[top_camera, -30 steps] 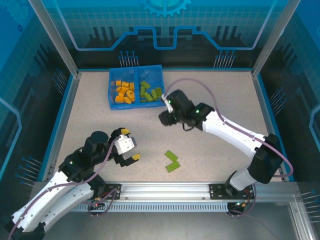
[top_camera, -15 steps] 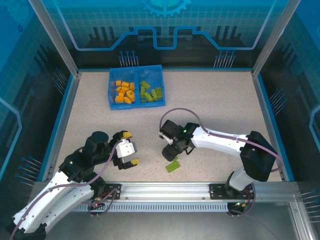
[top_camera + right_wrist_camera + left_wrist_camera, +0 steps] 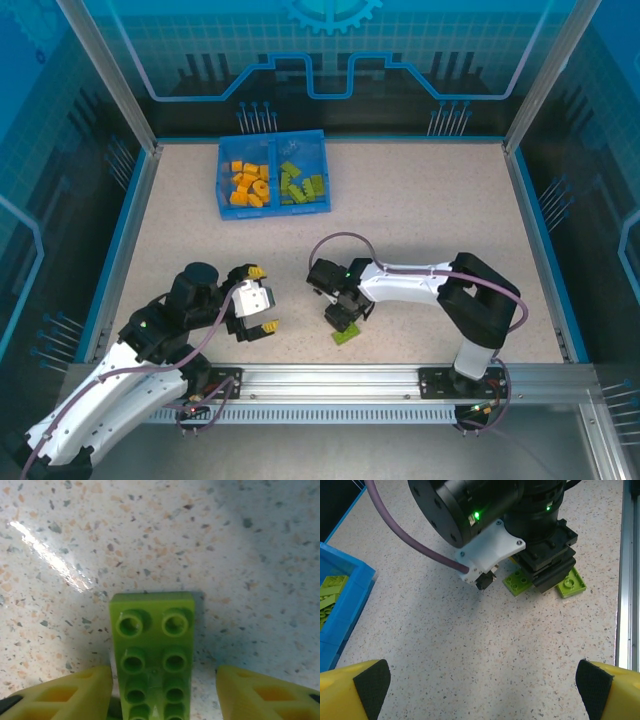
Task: Sort the legos into containers by color
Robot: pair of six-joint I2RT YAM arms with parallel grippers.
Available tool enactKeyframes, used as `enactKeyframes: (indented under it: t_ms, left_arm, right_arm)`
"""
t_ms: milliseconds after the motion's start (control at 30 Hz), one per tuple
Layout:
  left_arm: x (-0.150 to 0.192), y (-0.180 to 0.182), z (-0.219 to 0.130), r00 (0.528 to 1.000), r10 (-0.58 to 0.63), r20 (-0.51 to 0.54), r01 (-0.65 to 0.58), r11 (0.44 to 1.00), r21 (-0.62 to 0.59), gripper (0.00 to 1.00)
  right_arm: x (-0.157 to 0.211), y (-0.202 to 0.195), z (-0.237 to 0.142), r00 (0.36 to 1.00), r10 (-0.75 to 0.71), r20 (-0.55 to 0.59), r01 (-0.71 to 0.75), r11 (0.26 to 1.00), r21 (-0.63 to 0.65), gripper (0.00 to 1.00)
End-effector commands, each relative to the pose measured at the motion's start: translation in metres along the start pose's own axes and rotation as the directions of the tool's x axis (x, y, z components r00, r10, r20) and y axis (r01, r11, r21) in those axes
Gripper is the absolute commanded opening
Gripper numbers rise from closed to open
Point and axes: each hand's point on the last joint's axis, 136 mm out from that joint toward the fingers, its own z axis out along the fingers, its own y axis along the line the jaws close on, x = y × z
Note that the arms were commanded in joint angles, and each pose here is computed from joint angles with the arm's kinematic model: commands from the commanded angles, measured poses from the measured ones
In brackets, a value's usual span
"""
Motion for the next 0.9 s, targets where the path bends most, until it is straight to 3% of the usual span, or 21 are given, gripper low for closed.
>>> enactKeyframes:
  t_ms: [0, 267, 567, 867]
  left_arm:
    - [0.002, -0.007, 0.000, 1.000, 0.007, 0.001, -0.007, 0.999, 0.038, 0.99]
    - [0.001, -0.008, -0.005, 1.000, -0.001, 0.014, 0.000, 1.000, 0.029, 0.99]
    - [-0.002, -0.010, -0.010, 1.000, -0.005, 0.028, 0.004, 1.000, 0.027, 0.99]
    - [-0.007, -0.001, -0.008, 0.998, 0.003, 0.059, -0.002, 1.000, -0.022, 0.99]
  right_arm:
    - [0.001, 0.002, 0.012, 1.000, 0.009, -0.018, -0.009, 1.000, 0.021, 0.55]
    - [-0.002, -0.007, 0.009, 0.999, 0.040, 0.010, -0.040, 0.997, 0.065, 0.33]
    - [-0.052, -0.022, -0.046, 0.966, 0.136, 0.221, -0.144, 0.989, 0.020, 0.32]
    - [-0.115, -0.060, -0.129, 0.845, 0.207, 0.492, -0.235, 0.972, -0.005, 0.32]
